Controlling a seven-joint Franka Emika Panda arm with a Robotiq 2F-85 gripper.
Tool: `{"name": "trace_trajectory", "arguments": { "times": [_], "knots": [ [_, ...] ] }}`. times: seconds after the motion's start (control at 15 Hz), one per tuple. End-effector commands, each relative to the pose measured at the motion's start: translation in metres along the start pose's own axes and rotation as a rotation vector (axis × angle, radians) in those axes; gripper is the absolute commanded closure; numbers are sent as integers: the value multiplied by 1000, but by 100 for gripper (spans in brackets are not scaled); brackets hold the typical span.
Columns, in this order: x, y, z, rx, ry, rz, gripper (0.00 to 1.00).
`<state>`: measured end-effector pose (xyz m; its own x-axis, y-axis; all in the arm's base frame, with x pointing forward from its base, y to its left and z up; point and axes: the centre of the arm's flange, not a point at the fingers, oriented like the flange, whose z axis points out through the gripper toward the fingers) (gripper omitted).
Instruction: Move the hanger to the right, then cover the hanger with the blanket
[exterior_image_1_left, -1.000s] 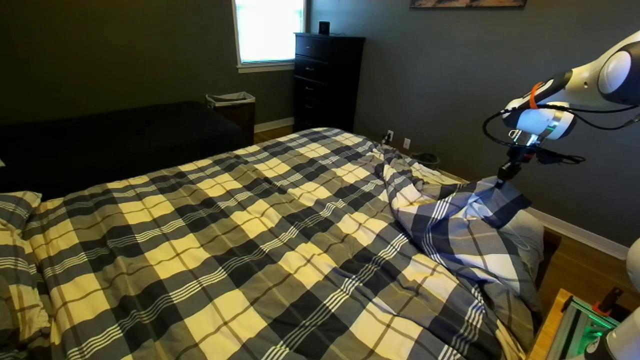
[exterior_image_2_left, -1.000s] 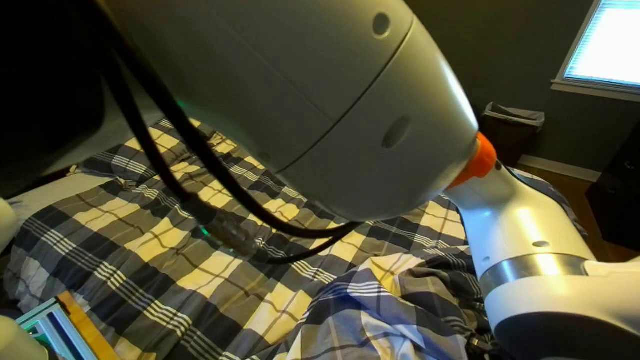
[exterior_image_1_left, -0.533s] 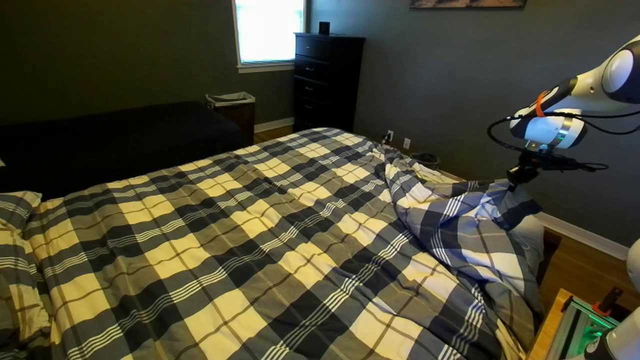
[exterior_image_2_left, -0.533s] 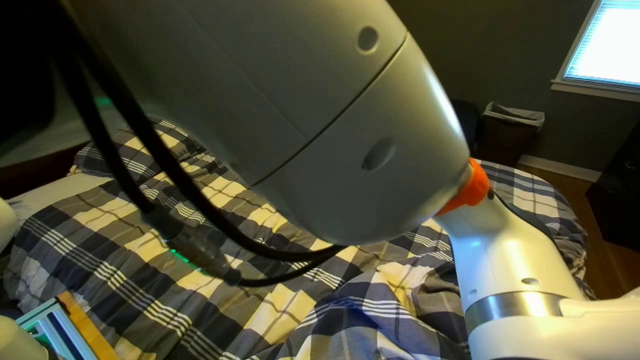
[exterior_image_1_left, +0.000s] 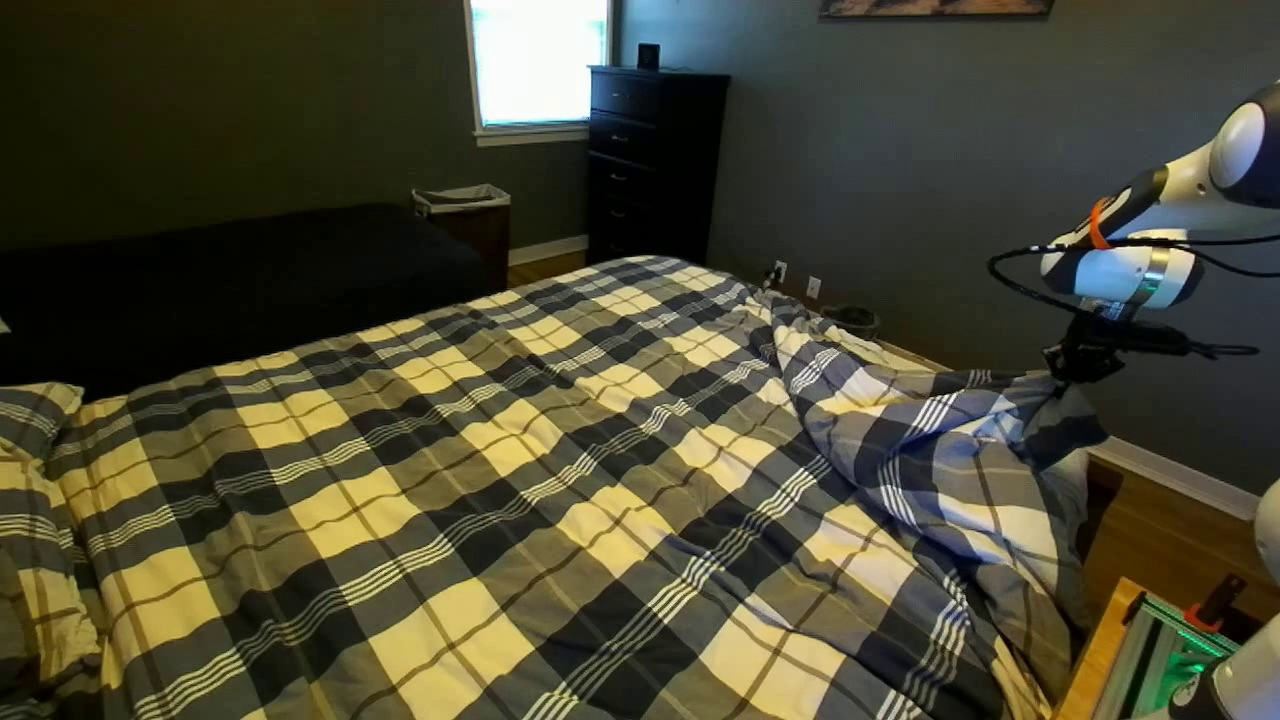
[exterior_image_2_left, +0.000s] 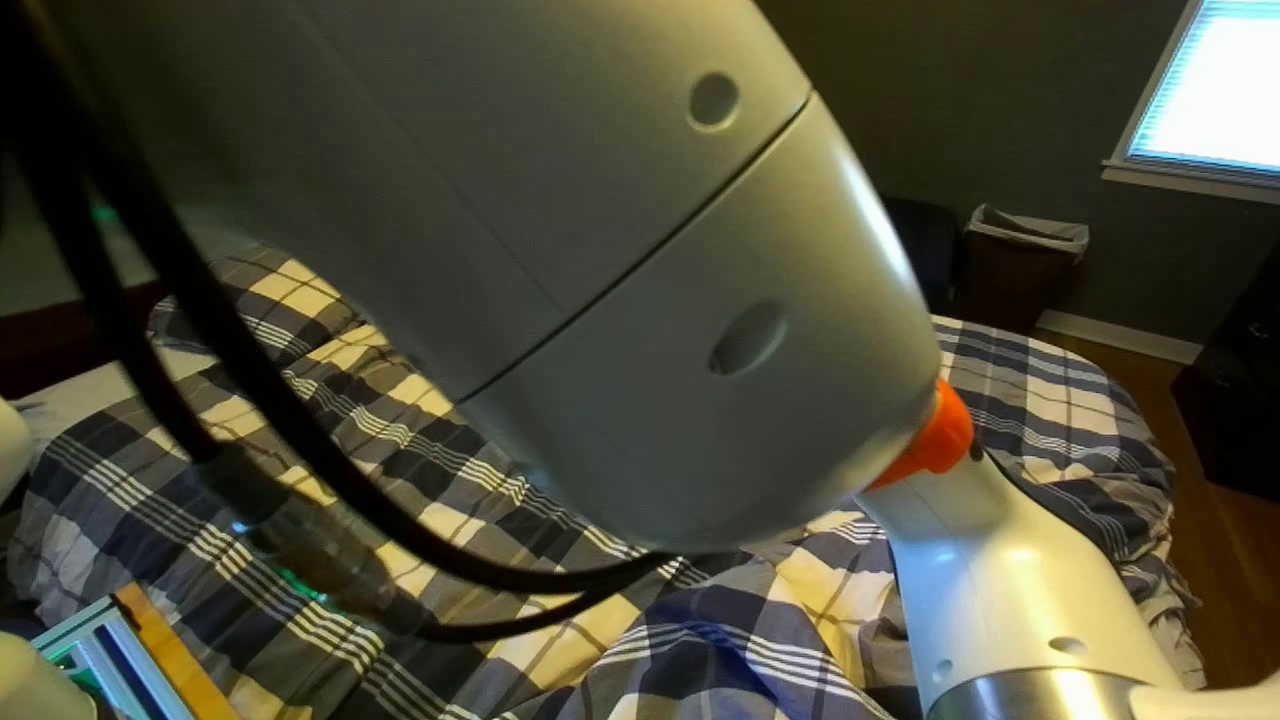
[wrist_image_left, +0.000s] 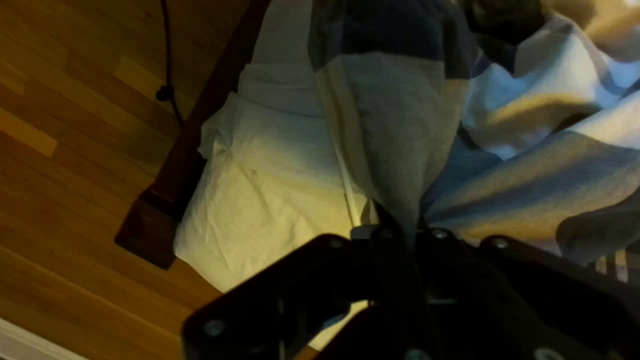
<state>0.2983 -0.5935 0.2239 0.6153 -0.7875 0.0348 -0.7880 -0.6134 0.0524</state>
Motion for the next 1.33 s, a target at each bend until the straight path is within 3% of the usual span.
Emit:
{"name": "trace_trajectory", "arguments": {
  "times": [0.0, 0.2, 0.47, 0.53, 0.67, 0.87, 1.27],
  "knots": [
    [-14, 22, -5, -41, -18, 196, 99],
    [-18, 42, -5, -53, -26, 339, 99],
    [-15, 51, -2, -48, -38, 406, 99],
    [-14, 47, -5, -41, -29, 373, 70],
    [-11, 31, -13, -25, 18, 260, 64],
    [5, 10, -22, -3, 71, 87, 40],
    [39, -34, 1, 67, 63, -240, 1]
  ]
}}
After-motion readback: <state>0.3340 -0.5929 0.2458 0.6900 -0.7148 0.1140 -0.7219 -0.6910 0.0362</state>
